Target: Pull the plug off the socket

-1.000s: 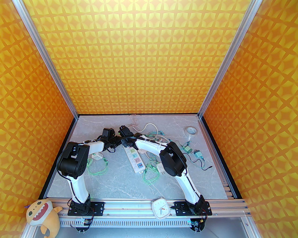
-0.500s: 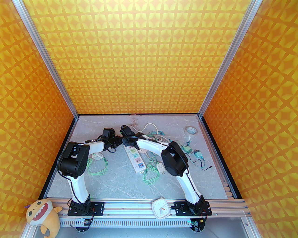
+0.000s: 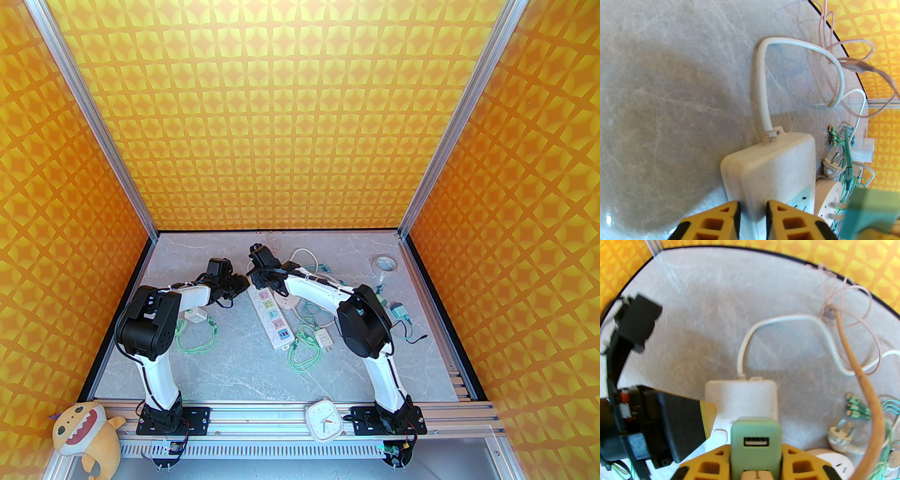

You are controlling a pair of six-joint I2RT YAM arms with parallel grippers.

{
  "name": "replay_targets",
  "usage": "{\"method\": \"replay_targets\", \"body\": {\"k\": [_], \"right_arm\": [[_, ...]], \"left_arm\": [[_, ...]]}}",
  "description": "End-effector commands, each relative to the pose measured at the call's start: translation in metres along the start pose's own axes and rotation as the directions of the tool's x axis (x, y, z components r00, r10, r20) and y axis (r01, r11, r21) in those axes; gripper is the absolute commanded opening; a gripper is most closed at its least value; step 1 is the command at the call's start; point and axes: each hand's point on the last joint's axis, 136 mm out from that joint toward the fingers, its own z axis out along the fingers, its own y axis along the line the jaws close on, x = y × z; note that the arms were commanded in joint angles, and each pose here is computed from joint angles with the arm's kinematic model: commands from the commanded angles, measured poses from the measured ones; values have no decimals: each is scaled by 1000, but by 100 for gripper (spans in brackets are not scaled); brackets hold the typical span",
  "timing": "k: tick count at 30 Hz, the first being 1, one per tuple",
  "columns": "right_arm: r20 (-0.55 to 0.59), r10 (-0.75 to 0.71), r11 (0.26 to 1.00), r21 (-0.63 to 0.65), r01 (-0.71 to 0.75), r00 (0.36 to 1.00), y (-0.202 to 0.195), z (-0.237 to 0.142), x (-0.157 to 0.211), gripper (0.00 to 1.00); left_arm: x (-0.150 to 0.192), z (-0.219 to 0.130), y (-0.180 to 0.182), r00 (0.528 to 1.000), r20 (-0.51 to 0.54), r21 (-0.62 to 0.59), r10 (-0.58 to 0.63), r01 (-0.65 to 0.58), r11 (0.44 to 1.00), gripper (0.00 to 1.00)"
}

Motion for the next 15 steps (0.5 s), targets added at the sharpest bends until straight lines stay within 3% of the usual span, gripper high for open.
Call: {"method": "replay_targets", "body": {"k": [1,8,15], "right_arm": [[64,33,999,18,-34,997,-7,-21,-18,24],[130,59,997,32,-64,990,-22,-55,-43,24],[236,99,984,119,-130,967,-72,-105,-78,25]], "left_arm": [[28,8,34,995,-93,-113,-45,35,993,25],[25,4,29,996,-79,-96,-30,22,995,29],[22,0,23,998,-59,-75,-16,11,997,38]]}}
